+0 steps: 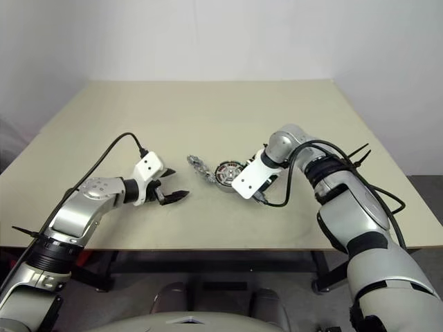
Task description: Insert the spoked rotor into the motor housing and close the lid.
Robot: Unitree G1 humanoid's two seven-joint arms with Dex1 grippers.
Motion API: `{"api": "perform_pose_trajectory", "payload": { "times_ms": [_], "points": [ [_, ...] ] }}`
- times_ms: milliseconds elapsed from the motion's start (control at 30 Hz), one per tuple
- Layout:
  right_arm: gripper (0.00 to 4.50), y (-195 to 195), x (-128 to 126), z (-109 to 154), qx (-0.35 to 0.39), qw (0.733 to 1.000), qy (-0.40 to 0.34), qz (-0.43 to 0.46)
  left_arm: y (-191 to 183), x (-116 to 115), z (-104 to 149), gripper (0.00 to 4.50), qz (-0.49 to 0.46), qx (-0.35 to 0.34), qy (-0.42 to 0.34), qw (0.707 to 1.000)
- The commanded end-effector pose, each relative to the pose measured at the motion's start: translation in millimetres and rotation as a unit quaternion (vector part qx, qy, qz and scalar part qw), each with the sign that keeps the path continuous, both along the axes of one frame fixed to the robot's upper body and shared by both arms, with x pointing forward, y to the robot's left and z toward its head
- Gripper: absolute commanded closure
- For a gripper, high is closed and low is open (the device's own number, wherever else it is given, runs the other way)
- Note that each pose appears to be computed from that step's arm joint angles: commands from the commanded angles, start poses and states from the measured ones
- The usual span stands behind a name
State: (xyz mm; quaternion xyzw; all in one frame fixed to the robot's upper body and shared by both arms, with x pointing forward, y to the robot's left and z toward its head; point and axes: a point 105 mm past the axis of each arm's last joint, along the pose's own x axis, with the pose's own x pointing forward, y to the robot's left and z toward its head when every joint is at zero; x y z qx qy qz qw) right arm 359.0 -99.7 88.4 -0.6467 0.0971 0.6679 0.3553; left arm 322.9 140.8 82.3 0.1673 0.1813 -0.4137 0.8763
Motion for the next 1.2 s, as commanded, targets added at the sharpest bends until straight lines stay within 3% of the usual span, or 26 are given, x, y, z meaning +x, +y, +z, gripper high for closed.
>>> {"api": "perform_pose_trajectory", "payload": {
  "times_ms": [33, 133, 333, 633, 700, 833, 1200],
  "points": [
    [1.58, 5.1, 3.0, 0.8, -0.003, 1.0, -0.007, 0.001, 0.5, 1.9, 14.4, 0.0, 0.0, -0.003, -0.029, 1.0],
    [2.19, 9.7, 3.2, -1.0, 0.01, 1.0, -0.005, -0.004, 1.1, 1.5, 14.3, 0.0, 0.001, -0.003, -0.028, 1.0],
    [4.17, 10.5, 7.3, 0.1, 0.021, 1.0, -0.017, -0.014, 1.0, 1.5, 14.7, 0.0, 0.001, -0.003, -0.028, 1.0],
    [4.17, 10.4, 8.9, 3.8, 0.023, 0.999, -0.024, -0.011, -1.0, 2.4, 14.6, 0.0, 0.0, -0.006, -0.029, 1.0],
    [4.48, 11.8, 8.4, 6.4, 0.027, 0.999, -0.024, -0.007, -1.5, 2.3, 13.8, 0.0, 0.0, -0.006, -0.029, 1.0],
    [4.49, 13.1, 9.0, 14.9, 0.037, 0.999, -0.026, -0.008, -3.4, 2.1, 13.0, 0.0, 0.0, -0.01, -0.028, 1.0],
    [4.49, 29.0, -2.7, 56.7, 0.168, 0.976, 0.076, -0.117, -10.8, 0.2, 7.4, 0.0, 0.0, -0.019, -0.024, 1.0]
  ]
}}
